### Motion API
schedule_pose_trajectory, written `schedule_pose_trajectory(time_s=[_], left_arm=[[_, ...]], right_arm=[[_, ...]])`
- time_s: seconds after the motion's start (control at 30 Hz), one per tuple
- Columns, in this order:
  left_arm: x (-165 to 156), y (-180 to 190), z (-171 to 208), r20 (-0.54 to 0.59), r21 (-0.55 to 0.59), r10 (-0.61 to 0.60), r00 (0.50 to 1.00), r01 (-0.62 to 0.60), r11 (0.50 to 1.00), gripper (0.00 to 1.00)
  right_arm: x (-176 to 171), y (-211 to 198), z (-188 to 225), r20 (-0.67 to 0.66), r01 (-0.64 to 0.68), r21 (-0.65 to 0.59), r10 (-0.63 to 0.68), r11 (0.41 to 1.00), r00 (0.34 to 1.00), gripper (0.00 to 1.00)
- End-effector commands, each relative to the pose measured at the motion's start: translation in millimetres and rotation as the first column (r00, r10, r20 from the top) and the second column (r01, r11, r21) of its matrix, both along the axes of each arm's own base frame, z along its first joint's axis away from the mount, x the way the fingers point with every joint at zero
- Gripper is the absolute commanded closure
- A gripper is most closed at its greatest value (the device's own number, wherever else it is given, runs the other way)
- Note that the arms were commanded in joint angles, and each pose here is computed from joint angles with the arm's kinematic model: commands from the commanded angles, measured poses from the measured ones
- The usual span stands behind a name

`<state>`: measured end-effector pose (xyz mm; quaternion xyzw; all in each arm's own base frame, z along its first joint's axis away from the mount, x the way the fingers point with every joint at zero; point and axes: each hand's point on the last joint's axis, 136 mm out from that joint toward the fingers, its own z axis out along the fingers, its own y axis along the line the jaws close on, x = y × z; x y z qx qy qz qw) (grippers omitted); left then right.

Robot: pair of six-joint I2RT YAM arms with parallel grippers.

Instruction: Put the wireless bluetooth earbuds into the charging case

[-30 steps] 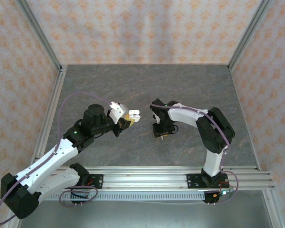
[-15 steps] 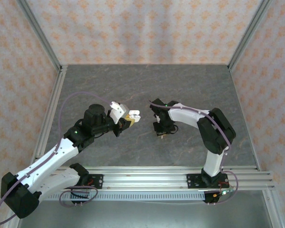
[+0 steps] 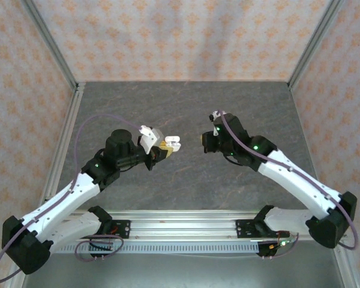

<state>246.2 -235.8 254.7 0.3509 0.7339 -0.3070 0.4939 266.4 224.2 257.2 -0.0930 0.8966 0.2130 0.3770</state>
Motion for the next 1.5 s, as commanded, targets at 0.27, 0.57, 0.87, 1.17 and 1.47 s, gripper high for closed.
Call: schedule_pose_trajectory(time_s=[0.27, 0.57, 0.87, 1.17, 1.47], left_arm=[[0, -18, 53, 0.076, -0.144, -0.049, 0.996, 0.060, 0.988, 1.00], [0, -19, 61, 0.078, -0.175, -0.041, 0.996, 0.054, 0.983, 1.00], [1, -20, 66, 0.084, -0.184, -0.042, 0.996, 0.056, 0.981, 1.00], [0, -21, 68, 0.086, -0.186, -0.045, 0.995, 0.060, 0.981, 1.00], [0, -21, 72, 0.094, -0.190, -0.045, 0.995, 0.062, 0.980, 1.00]], right_arm=[[-15, 42, 92, 0.361, -0.169, 0.096, 0.124, 0.981, 0.924, 0.90], [-18, 58, 88, 0.321, -0.209, 0.119, 0.161, 0.971, 0.933, 0.90], [-23, 67, 71, 0.284, -0.251, 0.084, 0.219, 0.964, 0.934, 0.90], [-21, 69, 59, 0.267, -0.257, 0.046, 0.236, 0.965, 0.934, 0.90], [-32, 75, 55, 0.250, -0.324, 0.054, 0.301, 0.945, 0.920, 0.89]])
